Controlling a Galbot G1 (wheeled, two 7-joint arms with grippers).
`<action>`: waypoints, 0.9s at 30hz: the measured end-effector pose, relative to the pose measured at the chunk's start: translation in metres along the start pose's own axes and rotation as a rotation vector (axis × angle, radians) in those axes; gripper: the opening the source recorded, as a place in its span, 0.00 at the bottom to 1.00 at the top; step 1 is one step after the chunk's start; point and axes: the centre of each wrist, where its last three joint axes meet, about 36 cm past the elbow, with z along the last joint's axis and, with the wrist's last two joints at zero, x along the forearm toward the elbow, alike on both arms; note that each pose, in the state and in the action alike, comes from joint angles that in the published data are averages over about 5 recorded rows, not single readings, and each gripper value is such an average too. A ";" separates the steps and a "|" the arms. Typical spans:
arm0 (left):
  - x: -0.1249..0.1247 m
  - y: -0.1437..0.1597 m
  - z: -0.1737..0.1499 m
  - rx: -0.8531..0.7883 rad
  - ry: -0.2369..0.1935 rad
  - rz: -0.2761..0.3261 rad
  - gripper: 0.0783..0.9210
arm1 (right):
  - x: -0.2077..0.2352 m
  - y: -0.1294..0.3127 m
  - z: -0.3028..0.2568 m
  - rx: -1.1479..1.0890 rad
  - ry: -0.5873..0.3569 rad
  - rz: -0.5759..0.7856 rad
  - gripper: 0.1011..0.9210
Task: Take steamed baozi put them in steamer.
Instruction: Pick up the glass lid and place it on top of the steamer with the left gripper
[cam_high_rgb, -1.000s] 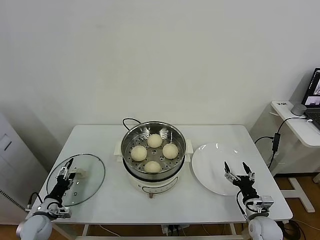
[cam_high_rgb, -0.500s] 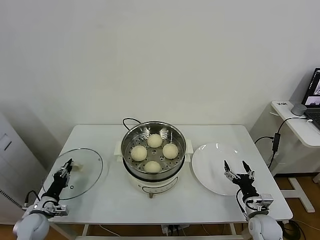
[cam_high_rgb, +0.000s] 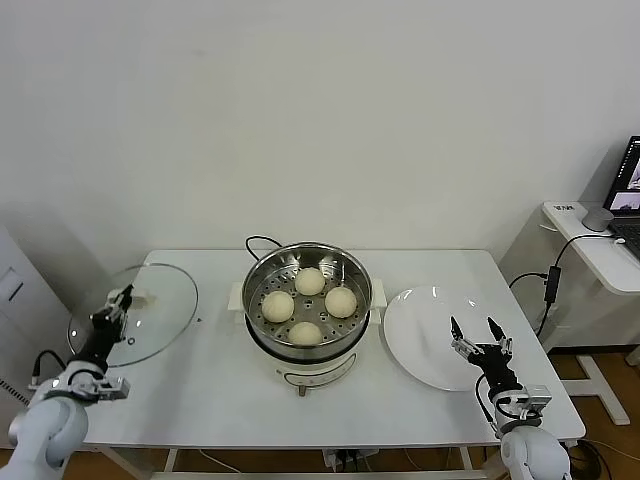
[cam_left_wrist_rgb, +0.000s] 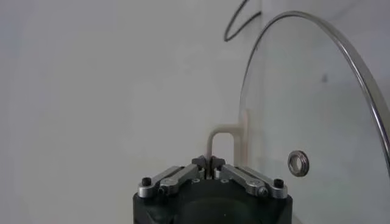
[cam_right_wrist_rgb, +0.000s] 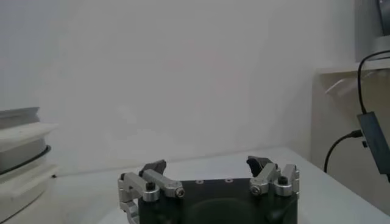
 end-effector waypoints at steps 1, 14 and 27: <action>-0.002 0.008 -0.003 0.001 0.002 -0.004 0.03 | 0.000 0.000 -0.001 0.000 -0.001 0.000 0.88; -0.013 0.096 -0.085 -0.022 0.015 -0.009 0.03 | -0.003 -0.002 -0.003 0.005 -0.004 -0.004 0.88; -0.008 0.113 -0.186 -0.028 0.031 0.023 0.03 | -0.008 -0.003 -0.001 0.010 0.006 -0.003 0.88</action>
